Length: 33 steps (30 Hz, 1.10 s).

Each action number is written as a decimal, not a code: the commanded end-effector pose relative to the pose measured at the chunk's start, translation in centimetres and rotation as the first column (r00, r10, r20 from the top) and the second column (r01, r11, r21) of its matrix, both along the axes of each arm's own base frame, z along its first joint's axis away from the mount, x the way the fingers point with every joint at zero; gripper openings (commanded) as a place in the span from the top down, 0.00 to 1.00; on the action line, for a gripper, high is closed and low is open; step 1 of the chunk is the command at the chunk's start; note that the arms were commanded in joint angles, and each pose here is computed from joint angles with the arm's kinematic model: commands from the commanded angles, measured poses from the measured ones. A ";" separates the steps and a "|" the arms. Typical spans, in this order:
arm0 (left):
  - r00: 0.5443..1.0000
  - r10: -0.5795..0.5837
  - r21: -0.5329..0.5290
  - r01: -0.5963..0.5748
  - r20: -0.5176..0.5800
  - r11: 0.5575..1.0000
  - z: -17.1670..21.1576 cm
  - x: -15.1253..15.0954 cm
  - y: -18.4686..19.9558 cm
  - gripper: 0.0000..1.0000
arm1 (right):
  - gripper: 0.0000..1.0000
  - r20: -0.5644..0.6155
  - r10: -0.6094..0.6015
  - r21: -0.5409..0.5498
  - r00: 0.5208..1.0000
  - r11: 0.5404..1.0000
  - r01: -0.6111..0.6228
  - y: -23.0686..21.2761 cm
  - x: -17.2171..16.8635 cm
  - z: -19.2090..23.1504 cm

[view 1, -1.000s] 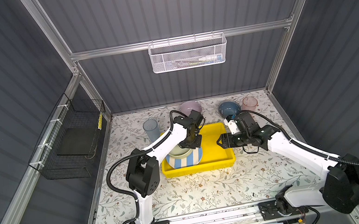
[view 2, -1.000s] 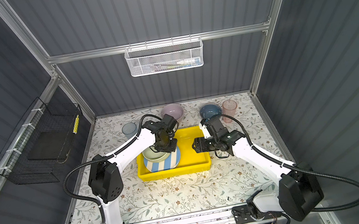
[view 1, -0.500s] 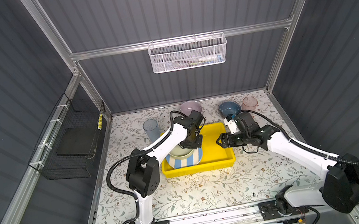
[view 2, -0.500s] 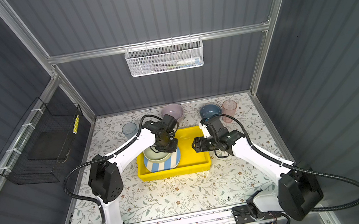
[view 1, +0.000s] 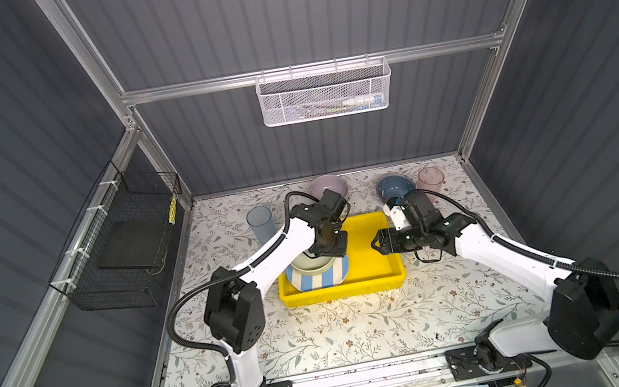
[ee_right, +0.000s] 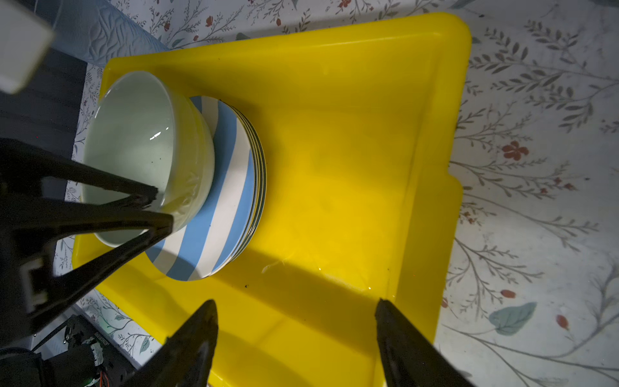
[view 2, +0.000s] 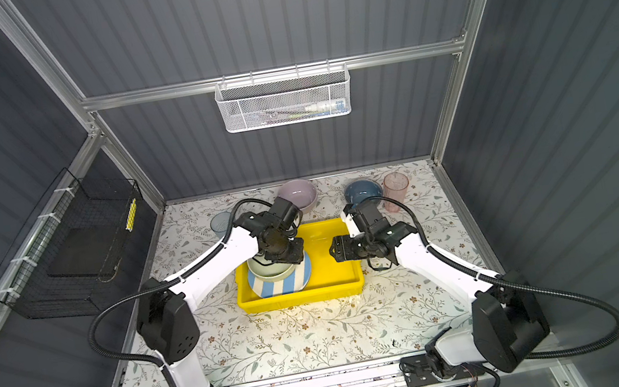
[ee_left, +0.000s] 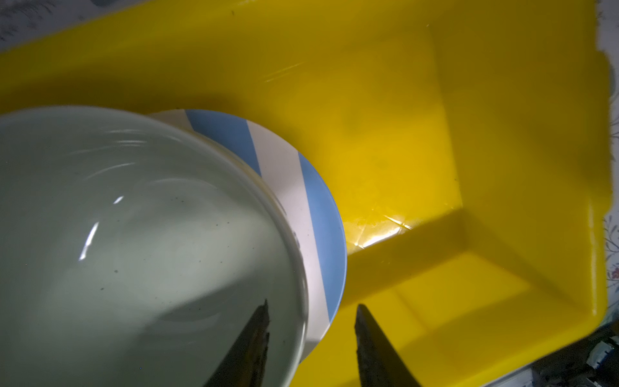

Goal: Place the mixed dishes into the plastic bin
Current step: 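Lower the green bowl onto the striped plates and open the left gripper, then move the right gripper to the lilac bowl while the left gripper withdraws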

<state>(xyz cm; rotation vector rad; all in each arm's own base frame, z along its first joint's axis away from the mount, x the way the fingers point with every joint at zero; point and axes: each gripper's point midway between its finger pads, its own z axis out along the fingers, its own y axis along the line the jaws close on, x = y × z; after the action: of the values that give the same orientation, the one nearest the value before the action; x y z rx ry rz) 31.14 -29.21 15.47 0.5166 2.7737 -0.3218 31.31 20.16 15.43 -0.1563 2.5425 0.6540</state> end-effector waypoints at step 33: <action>0.860 0.498 -0.044 -0.497 0.106 0.867 -1.5 -4.3 21.9 0.27 | 0.34 0.111 -0.111 -0.189 0.988 0.973 0.131 3.4 21.2 0.4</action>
<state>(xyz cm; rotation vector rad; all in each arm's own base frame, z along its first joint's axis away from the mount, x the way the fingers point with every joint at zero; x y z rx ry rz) 27.21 -7.62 13.54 -0.1977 2.6817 -0.1683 51.20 24.51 16.83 -0.1325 2.4653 0.3889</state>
